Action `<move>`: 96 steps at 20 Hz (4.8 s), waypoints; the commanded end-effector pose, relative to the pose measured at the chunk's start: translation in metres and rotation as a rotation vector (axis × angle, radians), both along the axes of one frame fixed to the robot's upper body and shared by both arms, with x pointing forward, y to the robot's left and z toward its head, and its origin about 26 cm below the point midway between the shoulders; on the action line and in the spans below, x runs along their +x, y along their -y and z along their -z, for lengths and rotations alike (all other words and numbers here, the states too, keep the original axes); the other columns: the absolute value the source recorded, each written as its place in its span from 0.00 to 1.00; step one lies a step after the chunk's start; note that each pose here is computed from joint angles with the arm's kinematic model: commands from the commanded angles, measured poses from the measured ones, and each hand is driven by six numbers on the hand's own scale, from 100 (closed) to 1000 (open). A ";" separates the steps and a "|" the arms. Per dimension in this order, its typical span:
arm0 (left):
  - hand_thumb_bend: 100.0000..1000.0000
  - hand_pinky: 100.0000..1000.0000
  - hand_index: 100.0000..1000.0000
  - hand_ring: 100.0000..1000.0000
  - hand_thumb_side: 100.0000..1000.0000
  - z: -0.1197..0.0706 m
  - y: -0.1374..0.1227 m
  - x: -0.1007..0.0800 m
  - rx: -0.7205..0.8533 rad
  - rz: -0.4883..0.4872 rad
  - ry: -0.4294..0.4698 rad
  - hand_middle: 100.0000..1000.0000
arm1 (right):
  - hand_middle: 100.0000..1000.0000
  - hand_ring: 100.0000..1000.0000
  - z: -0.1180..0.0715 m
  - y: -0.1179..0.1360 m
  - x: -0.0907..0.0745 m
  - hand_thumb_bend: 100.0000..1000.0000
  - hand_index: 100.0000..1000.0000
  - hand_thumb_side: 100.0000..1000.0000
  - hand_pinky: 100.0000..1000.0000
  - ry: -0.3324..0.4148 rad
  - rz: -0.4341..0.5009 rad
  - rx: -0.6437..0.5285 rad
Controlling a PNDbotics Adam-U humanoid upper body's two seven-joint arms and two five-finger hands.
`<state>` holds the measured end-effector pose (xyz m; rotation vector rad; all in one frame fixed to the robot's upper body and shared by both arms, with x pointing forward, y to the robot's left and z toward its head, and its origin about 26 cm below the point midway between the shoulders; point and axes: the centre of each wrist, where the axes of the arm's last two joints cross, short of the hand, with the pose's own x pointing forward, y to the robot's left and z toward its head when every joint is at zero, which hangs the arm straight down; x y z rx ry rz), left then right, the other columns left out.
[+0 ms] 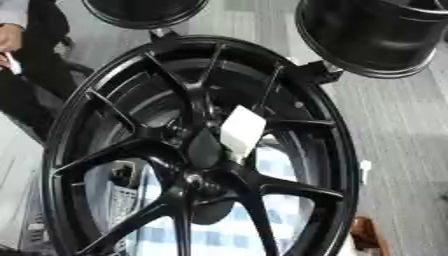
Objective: Pull the pin out of the wheel hub.
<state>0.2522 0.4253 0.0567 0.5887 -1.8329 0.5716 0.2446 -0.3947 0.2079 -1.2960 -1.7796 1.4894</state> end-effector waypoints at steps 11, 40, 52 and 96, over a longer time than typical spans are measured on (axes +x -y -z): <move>0.00 0.88 0.79 0.67 0.84 -0.016 -0.005 0.007 0.063 0.048 -0.004 0.58 | 0.68 0.80 -0.046 -0.031 0.019 0.10 0.76 0.29 0.93 -0.213 -0.273 -0.342; 0.00 0.88 0.78 0.67 0.85 -0.024 0.001 0.020 0.083 0.119 -0.022 0.58 | 0.72 0.77 -0.099 -0.104 0.043 0.18 0.84 0.24 0.87 -0.382 -0.597 -0.327; 0.00 0.88 0.78 0.67 0.86 -0.023 0.003 0.024 0.087 0.133 -0.031 0.58 | 0.79 0.79 -0.114 -0.131 0.047 0.20 0.85 0.16 0.86 -0.388 -0.638 -0.280; 0.00 0.89 0.78 0.68 0.88 -0.026 0.010 0.034 0.100 0.133 -0.029 0.58 | 0.63 0.77 -0.063 -0.131 0.050 0.00 0.78 0.19 0.83 -0.476 -0.611 -0.193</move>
